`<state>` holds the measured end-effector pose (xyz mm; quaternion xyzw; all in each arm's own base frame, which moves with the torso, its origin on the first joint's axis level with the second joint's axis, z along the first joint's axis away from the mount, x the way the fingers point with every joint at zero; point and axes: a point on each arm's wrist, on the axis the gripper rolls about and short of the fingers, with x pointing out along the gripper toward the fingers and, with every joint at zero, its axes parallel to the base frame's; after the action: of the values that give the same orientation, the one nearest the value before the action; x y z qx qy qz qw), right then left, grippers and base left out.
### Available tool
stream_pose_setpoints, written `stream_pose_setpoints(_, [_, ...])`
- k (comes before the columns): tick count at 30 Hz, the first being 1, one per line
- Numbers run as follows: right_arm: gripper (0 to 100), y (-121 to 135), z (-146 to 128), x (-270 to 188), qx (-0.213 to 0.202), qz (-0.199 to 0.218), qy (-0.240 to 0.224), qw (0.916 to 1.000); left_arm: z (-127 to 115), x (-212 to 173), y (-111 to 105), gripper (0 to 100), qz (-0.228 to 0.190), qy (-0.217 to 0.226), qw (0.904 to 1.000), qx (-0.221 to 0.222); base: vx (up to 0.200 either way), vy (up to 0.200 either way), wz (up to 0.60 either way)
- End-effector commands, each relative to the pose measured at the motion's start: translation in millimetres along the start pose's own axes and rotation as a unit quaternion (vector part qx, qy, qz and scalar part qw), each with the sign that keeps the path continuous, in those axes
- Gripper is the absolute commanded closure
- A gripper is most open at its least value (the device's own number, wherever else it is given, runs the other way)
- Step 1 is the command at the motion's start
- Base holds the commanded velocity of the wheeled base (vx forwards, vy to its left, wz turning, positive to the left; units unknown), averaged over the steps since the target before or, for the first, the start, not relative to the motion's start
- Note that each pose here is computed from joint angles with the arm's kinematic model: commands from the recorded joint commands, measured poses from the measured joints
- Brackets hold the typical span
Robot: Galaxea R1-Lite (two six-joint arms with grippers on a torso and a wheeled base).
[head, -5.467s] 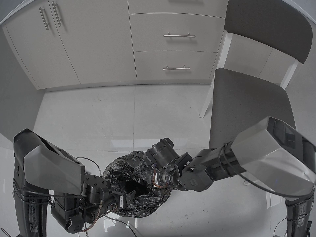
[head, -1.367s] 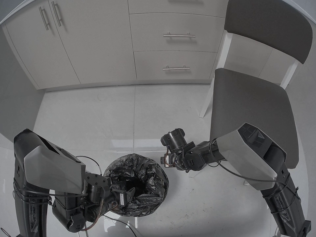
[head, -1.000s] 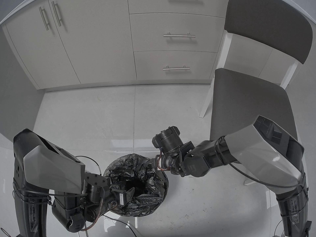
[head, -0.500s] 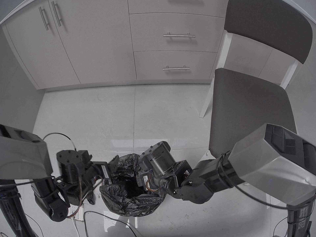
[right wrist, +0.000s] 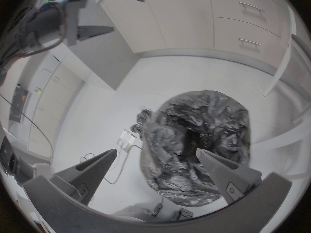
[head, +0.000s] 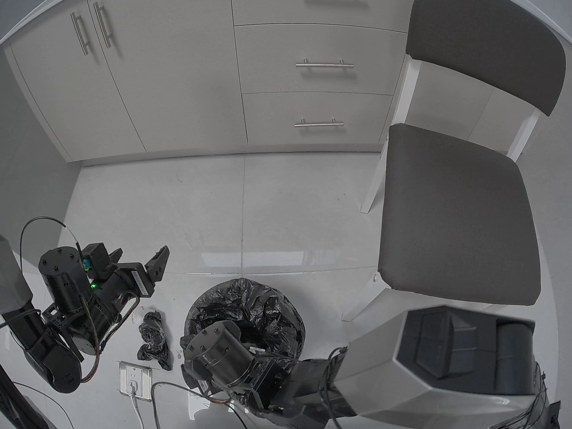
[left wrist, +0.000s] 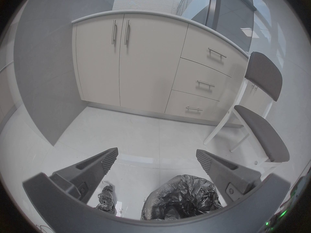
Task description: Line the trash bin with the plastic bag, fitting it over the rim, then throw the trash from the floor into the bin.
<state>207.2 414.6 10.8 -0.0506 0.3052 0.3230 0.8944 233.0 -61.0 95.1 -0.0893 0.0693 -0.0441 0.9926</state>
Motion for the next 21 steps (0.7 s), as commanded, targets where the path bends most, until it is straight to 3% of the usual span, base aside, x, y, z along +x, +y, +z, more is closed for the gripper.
stream_pose_setpoints(1, [0,16,-31,16,-0.02,0.027,0.018,0.9993,0,-1,10,0,0.008,0.003,1.0,-0.002,0.0,0.0,0.0])
stream_pose_setpoints(9, [0,23,-46,24,-0.027,0.054,0.038,0.9974,-8,9,12,0,0.013,0.019,0.9997,-0.001,0.0,0.0,0.0])
stream_pose_setpoints(21, [0,6,-38,49,-0.031,0.037,0.026,0.9985,-12,16,14,0,0.018,0.025,0.9995,-0.001,0.0,0.0,0.0])
